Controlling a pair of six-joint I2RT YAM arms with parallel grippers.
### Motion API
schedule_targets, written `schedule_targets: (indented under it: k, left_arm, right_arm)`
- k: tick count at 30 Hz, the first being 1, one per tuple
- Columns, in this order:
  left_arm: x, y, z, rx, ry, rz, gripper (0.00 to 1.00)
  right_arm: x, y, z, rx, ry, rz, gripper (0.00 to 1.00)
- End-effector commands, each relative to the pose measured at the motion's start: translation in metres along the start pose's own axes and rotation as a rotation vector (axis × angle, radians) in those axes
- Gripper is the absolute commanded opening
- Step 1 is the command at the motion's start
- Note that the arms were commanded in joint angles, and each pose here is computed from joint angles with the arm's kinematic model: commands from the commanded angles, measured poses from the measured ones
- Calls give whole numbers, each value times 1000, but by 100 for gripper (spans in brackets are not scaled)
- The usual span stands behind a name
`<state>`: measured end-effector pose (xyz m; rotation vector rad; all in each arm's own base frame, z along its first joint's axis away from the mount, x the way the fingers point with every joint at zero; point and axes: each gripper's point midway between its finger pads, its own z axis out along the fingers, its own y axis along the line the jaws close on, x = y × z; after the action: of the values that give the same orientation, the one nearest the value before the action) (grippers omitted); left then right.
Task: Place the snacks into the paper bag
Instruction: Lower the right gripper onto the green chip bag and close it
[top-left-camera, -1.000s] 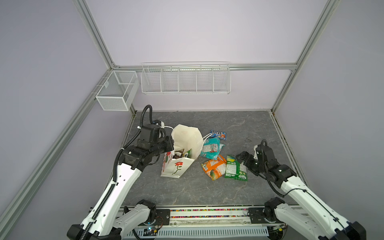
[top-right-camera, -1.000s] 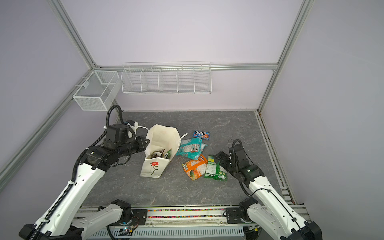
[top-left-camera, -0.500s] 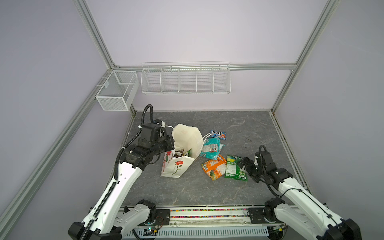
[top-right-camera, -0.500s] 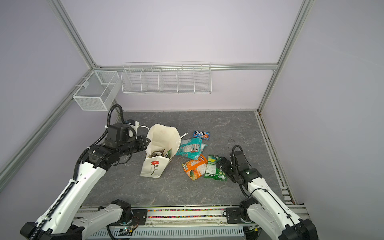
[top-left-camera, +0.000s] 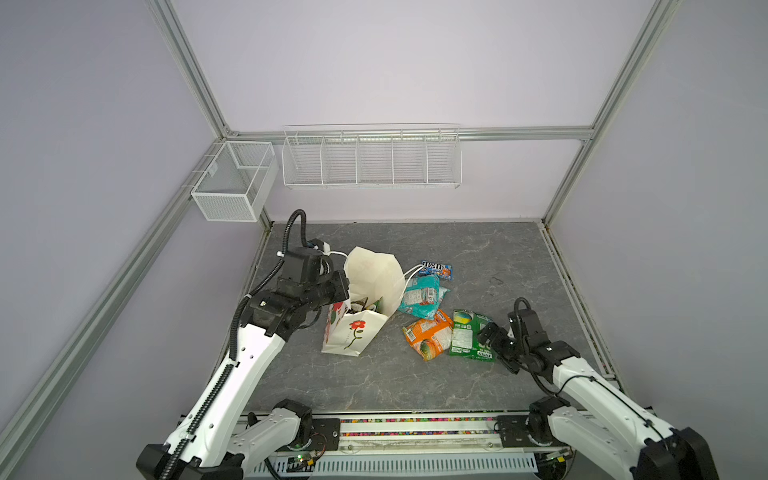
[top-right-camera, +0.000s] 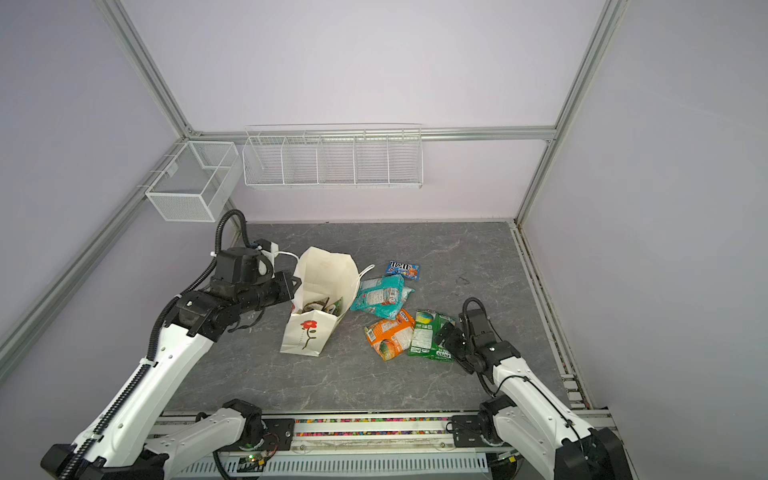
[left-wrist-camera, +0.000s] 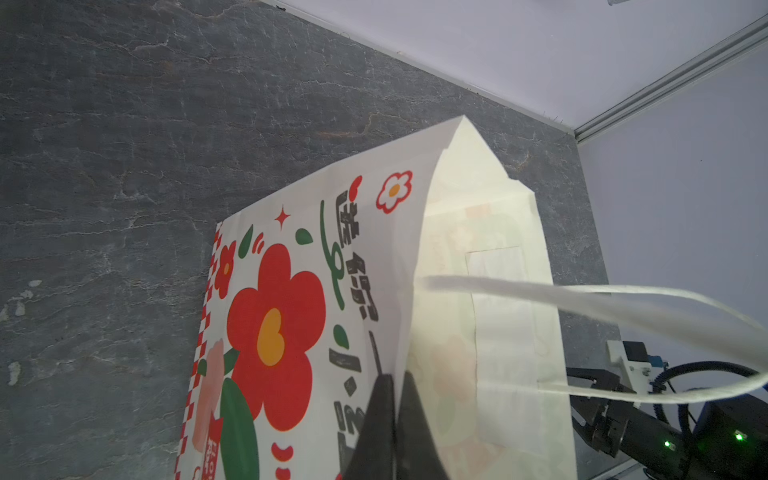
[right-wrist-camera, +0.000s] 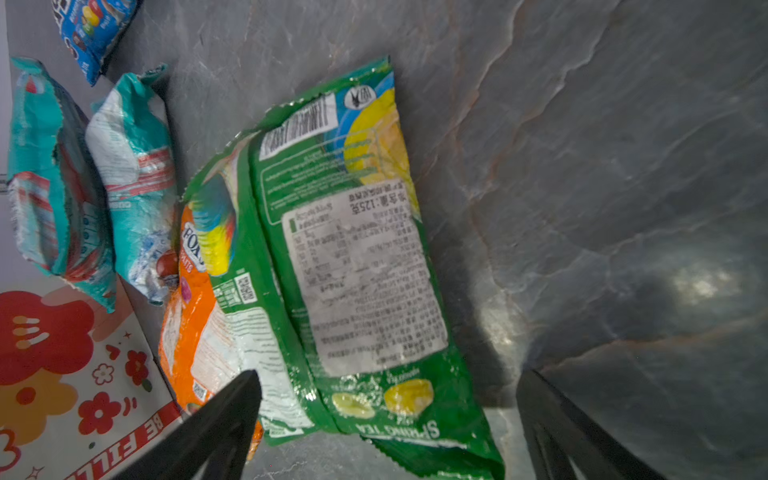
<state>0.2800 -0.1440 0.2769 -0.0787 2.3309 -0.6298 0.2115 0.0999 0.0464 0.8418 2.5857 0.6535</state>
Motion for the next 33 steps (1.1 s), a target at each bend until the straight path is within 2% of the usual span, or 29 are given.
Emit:
schedule_targets:
  k: [1, 9, 17, 25, 33]
  left_arm:
    - [6, 2, 1, -6, 11, 10, 0]
    - [5, 2, 2, -3, 12, 7, 0]
    - [4, 2, 2, -3, 10, 7, 0]
    - [5, 2, 3, -3, 12, 8, 0]
    - [6, 2, 4, -5, 16, 9, 0]
  right_arm:
    - [1, -2, 5, -12, 2, 40, 98]
    - [7, -3, 14, -31, 35, 41, 92]
    - [9, -4, 20, -32, 45, 47, 81]
    - [8, -5, 19, -25, 40, 47, 52]
    - [4, -1, 13, -33, 21, 35, 30]
